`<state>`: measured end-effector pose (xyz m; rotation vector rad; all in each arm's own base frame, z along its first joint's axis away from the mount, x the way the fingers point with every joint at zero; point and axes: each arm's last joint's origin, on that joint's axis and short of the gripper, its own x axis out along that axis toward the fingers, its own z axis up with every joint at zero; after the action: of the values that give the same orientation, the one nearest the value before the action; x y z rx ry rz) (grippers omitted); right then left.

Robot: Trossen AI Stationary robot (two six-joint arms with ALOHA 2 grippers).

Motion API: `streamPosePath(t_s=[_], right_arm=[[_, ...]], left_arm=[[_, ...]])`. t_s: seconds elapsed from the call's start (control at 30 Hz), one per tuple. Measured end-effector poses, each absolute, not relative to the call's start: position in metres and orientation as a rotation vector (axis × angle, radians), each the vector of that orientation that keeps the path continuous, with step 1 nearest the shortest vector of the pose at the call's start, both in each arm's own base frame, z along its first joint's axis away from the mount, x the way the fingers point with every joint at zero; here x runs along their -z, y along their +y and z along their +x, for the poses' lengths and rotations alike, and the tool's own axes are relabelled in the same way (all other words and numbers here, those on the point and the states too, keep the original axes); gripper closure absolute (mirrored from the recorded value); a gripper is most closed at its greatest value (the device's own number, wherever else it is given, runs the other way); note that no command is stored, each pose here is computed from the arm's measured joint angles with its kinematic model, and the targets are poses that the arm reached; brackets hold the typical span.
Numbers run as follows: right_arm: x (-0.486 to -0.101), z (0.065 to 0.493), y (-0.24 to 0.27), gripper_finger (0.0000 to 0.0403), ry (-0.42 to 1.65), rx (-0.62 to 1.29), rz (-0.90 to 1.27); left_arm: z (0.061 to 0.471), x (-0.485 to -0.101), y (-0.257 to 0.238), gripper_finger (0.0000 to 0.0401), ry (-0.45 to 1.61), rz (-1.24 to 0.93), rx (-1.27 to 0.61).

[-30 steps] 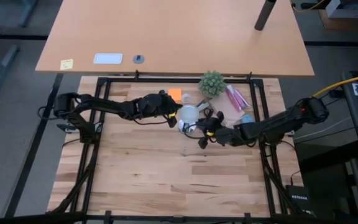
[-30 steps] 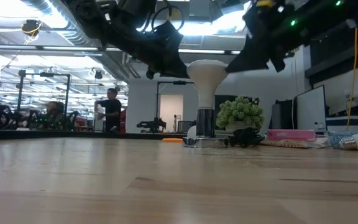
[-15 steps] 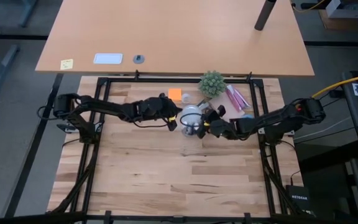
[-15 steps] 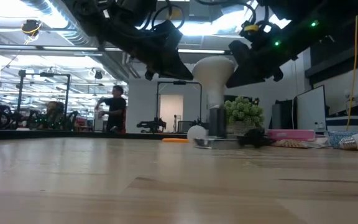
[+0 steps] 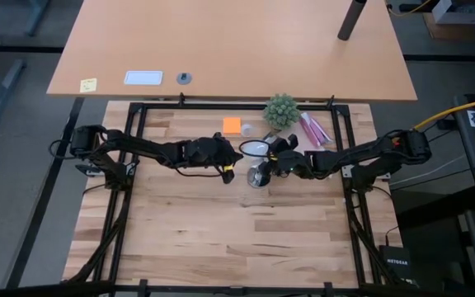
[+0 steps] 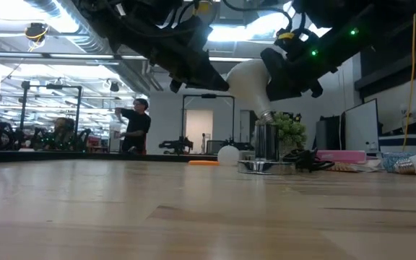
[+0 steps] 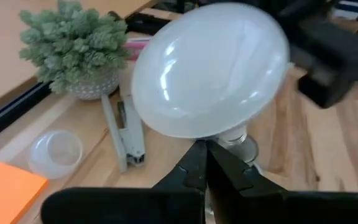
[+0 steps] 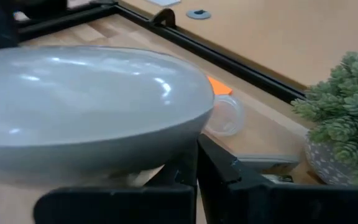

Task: Screw lightbulb
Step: Remove the lightbulb from the silver lamp

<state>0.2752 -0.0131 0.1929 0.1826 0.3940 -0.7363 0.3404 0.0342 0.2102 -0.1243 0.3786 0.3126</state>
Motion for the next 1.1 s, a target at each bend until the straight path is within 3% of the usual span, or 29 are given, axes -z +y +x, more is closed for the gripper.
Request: streamPosePath(t_s=[0.7, 1.1], right_arm=[[-0.205, 0.282, -0.012, 0.0397, 0.269, 0.672, 0.234], [-0.168, 0.301, -0.012, 0.0397, 0.309, 0.704, 0.210]], left_arm=[[0.342, -0.217, 0.038, 0.0401, 0.304, -0.096, -0.354], [0.342, -0.212, 0.047, 0.0401, 0.321, -0.119, -0.390]])
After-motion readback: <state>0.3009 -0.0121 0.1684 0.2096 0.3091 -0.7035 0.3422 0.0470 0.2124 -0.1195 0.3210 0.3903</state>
